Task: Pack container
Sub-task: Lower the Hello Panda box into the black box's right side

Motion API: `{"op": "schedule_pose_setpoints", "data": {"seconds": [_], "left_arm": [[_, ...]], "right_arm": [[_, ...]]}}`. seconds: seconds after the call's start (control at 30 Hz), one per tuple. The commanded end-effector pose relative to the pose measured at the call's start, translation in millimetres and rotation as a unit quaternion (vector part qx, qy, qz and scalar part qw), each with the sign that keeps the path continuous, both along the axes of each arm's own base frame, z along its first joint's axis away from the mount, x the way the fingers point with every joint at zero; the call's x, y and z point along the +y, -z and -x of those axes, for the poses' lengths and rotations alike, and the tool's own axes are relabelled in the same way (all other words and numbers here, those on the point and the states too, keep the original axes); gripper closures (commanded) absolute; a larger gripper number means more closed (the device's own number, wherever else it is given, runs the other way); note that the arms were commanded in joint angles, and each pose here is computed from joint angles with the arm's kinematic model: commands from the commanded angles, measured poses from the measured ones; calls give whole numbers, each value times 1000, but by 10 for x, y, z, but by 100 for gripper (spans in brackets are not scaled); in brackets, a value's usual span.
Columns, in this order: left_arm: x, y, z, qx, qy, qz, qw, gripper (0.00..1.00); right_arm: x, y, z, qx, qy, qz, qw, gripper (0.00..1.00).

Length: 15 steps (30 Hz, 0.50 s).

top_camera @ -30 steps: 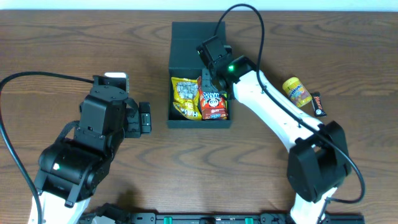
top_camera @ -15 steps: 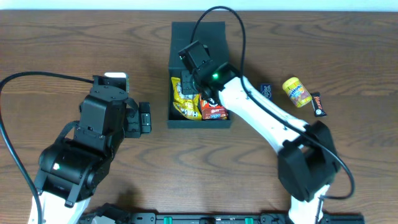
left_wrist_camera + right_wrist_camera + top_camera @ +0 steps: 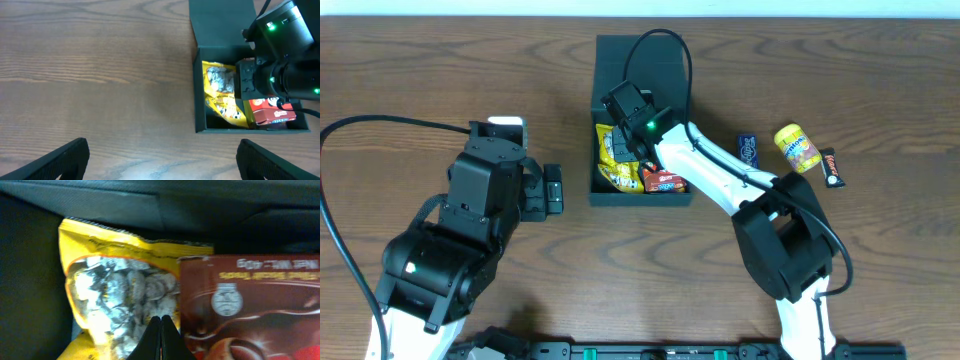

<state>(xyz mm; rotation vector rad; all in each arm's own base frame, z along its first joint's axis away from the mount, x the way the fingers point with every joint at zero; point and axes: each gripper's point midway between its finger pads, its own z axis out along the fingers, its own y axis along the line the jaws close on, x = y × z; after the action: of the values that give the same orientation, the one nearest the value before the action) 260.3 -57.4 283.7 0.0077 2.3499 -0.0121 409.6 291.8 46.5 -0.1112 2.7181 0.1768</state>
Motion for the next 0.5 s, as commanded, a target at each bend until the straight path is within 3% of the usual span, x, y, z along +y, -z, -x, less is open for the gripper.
{"op": "schedule_pose_setpoints", "data": {"seconds": [0.0, 0.47], "left_arm": [[28, -76, -10, -10, -2, -6, 1000, 5], [28, -76, -10, -10, -2, -6, 1000, 5]], "right_arm": [[-124, -46, -92, -15, 15, 23, 1000, 99], [-336, 0, -39, 1, 47, 54, 997, 98]]}}
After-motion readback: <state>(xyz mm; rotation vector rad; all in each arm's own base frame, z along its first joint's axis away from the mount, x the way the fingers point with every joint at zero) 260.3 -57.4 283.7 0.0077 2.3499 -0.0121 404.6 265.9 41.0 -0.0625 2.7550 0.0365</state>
